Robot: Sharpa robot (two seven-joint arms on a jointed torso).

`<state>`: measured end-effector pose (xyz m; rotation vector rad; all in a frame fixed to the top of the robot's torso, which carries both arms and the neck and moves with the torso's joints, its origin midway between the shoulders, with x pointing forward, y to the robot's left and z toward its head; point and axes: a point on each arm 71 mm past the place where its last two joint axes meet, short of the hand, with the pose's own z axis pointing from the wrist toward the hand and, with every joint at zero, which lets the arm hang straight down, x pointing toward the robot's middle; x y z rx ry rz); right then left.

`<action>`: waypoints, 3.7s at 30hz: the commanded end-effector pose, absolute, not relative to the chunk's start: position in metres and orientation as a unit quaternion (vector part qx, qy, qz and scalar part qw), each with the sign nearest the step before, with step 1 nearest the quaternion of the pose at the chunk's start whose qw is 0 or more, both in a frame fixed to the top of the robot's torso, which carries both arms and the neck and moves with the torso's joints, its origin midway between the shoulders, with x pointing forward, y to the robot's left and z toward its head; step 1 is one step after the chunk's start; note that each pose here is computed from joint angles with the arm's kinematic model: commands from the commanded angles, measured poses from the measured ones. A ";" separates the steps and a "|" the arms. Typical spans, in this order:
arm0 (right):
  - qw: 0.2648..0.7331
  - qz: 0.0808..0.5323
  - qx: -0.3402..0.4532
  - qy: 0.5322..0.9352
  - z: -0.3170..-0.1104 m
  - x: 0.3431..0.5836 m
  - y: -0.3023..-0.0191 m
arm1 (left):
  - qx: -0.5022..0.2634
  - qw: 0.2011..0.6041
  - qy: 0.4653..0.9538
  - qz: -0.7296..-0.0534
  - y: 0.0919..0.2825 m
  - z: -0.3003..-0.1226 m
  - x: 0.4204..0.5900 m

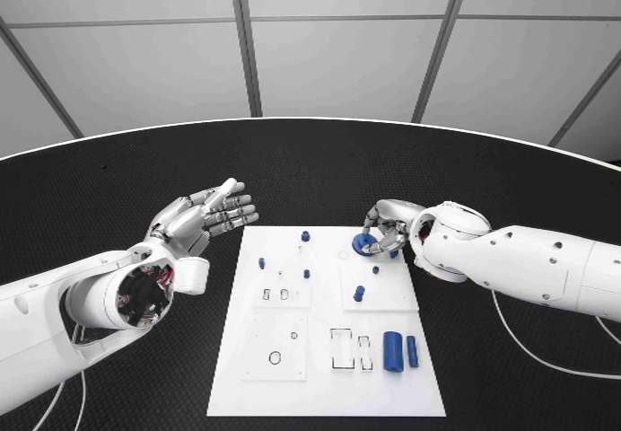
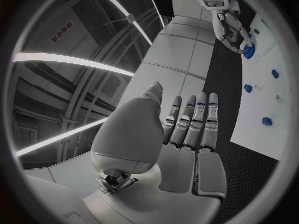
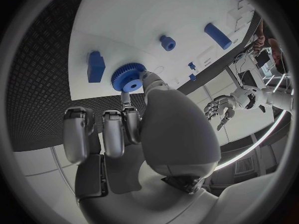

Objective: Assemble the parts on the task board

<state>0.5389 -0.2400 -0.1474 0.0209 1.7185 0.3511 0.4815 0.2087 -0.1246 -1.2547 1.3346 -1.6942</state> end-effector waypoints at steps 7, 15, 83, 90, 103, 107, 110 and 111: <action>0.646 0.159 0.010 0.747 -0.146 0.538 -0.240 | -0.477 0.318 0.507 -0.644 0.209 -0.125 0.482; 0.662 0.179 0.009 0.728 -0.141 0.534 -0.235 | -0.477 0.318 0.507 -0.643 0.209 -0.125 0.482; 0.662 0.224 -0.116 0.705 -0.139 0.535 -0.100 | -0.472 0.310 0.511 -0.648 0.199 -0.124 0.482; 0.666 0.226 -0.112 0.702 -0.138 0.537 -0.099 | -0.472 0.310 0.511 -0.648 0.199 -0.124 0.482; 0.659 0.217 -0.113 0.711 -0.141 0.538 -0.099 | -0.473 0.310 0.511 -0.647 0.200 -0.124 0.482; 0.657 0.212 -0.112 0.714 -0.141 0.539 -0.101 | -0.473 0.310 0.511 -0.647 0.200 -0.124 0.481; 0.655 0.209 -0.112 0.717 -0.142 0.539 -0.102 | -0.473 0.311 0.511 -0.646 0.201 -0.124 0.481; 0.654 0.208 -0.112 0.718 -0.142 0.539 -0.102 | -0.474 0.311 0.511 -0.646 0.201 -0.124 0.481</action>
